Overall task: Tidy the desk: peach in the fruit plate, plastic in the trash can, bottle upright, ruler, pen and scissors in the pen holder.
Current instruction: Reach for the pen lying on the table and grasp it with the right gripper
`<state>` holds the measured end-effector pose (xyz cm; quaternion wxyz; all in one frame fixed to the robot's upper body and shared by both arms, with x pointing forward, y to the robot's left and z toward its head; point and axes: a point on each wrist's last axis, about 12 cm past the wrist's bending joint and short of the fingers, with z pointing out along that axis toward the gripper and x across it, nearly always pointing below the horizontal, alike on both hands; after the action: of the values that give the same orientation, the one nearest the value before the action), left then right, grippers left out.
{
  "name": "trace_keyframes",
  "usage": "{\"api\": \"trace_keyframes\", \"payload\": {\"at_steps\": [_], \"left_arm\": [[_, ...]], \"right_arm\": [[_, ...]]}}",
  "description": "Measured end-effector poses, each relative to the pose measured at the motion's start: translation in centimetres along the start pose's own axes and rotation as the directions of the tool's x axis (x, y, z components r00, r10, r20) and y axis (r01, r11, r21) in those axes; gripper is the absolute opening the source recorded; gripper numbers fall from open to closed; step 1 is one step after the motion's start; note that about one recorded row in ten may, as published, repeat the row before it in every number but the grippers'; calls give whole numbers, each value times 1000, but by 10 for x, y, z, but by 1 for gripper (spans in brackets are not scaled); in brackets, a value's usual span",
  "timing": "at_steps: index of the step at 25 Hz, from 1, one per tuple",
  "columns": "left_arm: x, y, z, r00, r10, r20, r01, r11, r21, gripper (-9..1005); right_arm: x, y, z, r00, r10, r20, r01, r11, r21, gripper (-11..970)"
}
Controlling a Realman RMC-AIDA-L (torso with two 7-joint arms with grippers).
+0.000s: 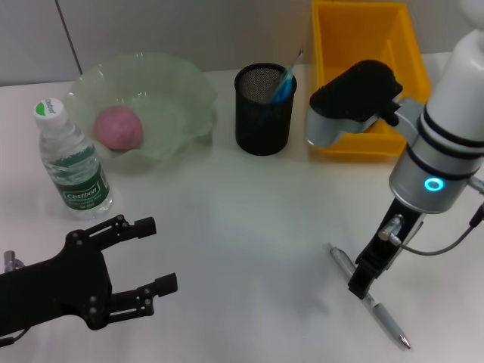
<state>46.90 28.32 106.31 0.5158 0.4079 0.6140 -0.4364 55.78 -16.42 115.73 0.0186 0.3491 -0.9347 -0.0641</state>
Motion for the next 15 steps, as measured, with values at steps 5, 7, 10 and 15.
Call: {"api": "trace_keyframes", "payload": {"at_steps": [5,7,10,15], "left_arm": [[1,-1,-1,1000,-2,-4,2,1000,2,842],[1,-1,-2,1000,-3,-4,3,1000,2,842],[2,-2,-2,1000,-7,-5,7,1000,0,842],[2,-1,-2,1000,-6,-7,6,1000,-3,842]], "right_arm": [[-1,1,12,1000,3,-5,-3,1000,8,641],[-1,1,14,1000,2,-7,-2,1000,11,641],[0,3,17,1000,-1,-13,1,1000,15,640],[4,3,25,1000,3,-26,-3,1000,10,640]]}}
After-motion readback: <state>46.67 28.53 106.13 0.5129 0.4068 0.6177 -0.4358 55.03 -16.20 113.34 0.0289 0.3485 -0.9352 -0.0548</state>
